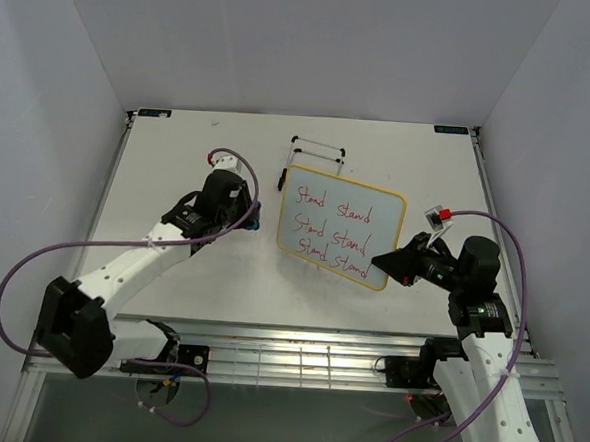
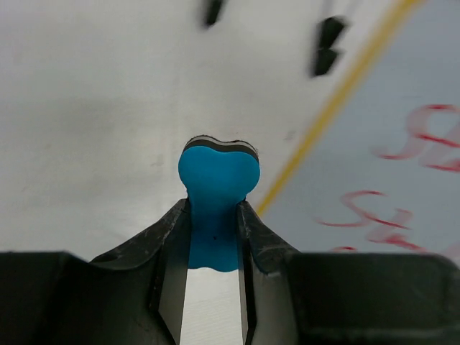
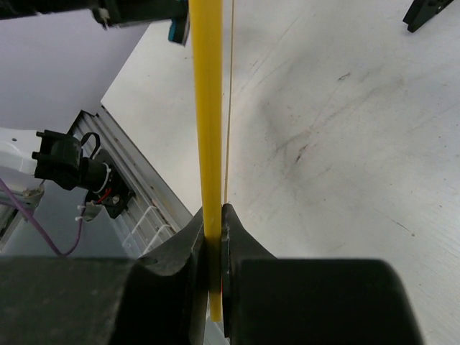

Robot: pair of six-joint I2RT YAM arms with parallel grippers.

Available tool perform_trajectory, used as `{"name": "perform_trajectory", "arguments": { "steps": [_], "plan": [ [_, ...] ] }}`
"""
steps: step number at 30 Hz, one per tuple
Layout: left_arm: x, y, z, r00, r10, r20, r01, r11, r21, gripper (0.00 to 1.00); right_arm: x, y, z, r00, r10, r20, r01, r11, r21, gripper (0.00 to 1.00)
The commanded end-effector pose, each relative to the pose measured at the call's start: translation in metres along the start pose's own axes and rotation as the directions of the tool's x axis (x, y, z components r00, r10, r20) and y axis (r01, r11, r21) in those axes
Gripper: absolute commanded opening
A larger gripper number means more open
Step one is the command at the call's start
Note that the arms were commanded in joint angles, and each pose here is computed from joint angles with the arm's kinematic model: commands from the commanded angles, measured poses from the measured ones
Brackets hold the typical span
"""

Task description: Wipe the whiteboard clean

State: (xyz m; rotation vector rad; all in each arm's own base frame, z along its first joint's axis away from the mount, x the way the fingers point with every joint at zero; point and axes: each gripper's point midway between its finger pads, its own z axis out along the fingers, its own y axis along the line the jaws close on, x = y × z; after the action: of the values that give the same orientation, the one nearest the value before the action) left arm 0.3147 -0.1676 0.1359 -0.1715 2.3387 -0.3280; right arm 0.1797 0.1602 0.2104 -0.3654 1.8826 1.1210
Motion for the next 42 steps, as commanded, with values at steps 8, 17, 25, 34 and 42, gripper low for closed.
{"name": "perform_trajectory", "arguments": {
  "steps": [8, 17, 25, 34, 42],
  "plan": [
    [-0.084, -0.133, -0.092, 0.892, 0.042, 0.450, -0.253, 0.872, 0.420, 0.00, -0.038, 0.049, -0.008, 0.991, -0.110, 0.083, 0.123, 0.977, -0.176, 0.08],
    [-0.073, -0.131, -0.075, 0.901, 0.085, 0.425, -0.243, 0.911, 0.332, 0.00, -0.051, 0.061, -0.013, 0.985, -0.137, 0.105, 0.155, 0.971, -0.184, 0.08],
    [-0.073, -0.105, -0.064, 0.893, 0.092, 0.440, -0.207, 0.954, 0.219, 0.00, -0.051, 0.075, -0.014, 0.987, -0.133, 0.093, 0.153, 0.954, -0.259, 0.08],
    [-0.083, -0.124, -0.055, 0.895, 0.108, 0.433, -0.223, 0.948, 0.225, 0.00, -0.047, 0.084, -0.016, 0.987, -0.137, 0.083, 0.156, 0.942, -0.298, 0.08],
    [-0.045, -0.212, -0.082, 0.913, 0.077, 0.401, -0.279, 0.835, 0.474, 0.00, -0.053, 0.084, -0.012, 0.987, -0.129, 0.094, 0.152, 0.939, -0.307, 0.08]
  ]
}}
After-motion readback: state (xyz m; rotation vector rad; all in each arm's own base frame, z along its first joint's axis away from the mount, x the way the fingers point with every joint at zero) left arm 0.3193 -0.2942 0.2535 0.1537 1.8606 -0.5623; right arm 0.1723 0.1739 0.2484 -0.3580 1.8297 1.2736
